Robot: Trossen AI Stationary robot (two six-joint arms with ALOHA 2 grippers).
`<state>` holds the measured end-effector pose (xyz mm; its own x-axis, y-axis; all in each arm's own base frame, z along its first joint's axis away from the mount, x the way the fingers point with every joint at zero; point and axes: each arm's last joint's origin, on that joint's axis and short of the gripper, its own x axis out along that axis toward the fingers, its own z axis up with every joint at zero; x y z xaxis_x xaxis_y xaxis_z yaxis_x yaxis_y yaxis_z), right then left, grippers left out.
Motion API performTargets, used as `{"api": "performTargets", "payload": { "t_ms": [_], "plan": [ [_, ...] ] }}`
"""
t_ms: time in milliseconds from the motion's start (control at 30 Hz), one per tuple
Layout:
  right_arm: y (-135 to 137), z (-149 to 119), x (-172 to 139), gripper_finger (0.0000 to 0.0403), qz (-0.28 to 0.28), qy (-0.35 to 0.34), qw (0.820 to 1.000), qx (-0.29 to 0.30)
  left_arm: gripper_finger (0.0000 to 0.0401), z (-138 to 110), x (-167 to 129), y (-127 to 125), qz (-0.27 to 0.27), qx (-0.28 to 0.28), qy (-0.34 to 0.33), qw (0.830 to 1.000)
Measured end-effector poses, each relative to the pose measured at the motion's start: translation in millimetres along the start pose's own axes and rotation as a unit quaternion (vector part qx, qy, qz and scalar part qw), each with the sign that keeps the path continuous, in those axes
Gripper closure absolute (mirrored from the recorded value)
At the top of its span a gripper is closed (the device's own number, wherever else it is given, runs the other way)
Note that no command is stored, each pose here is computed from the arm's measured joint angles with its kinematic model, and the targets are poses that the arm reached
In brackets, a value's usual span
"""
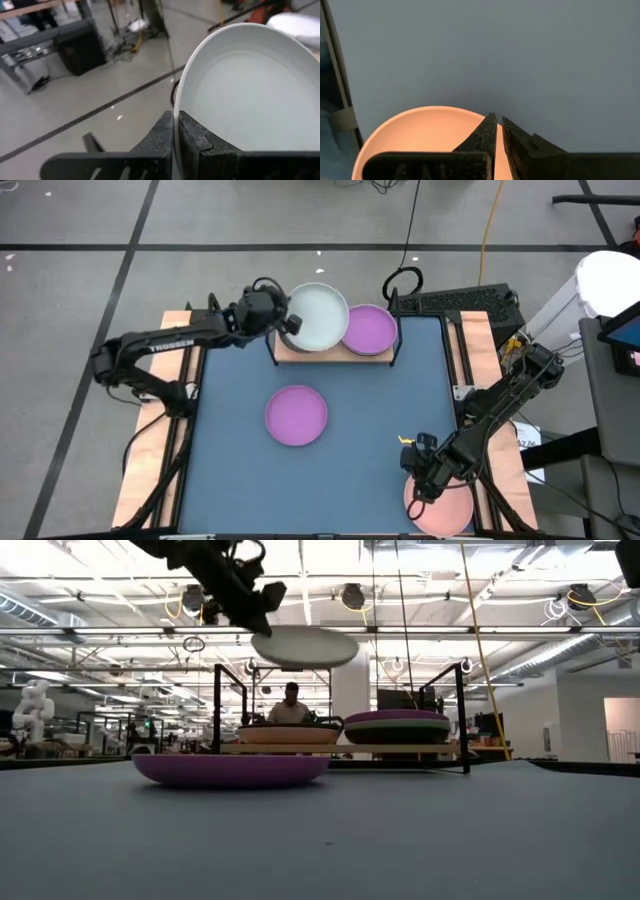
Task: Place and stack plates onto a shelf
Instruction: Stack the green bowl on the black bowl
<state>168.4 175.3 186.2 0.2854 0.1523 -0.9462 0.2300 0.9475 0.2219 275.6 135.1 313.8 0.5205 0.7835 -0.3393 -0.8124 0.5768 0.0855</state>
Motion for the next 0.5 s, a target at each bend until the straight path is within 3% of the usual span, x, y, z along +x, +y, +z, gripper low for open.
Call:
{"api": "performTargets", "payload": {
  "t_ms": [233, 500],
  "plan": [
    [2.2, 1.4, 0.0, 0.0388, 0.011, -0.008, 1.000, 0.023, 0.0391, -16.0, 29.2, 14.2, 0.043, 0.003, 0.049, 0.998],
    [2.7, 1.8, 0.0, 0.0388, 0.013, -0.011, 1.000, 0.008, 0.0391, -24.1, 45.5, 24.4, 0.067, 0.005, 0.070, 0.995]
  ]
}}
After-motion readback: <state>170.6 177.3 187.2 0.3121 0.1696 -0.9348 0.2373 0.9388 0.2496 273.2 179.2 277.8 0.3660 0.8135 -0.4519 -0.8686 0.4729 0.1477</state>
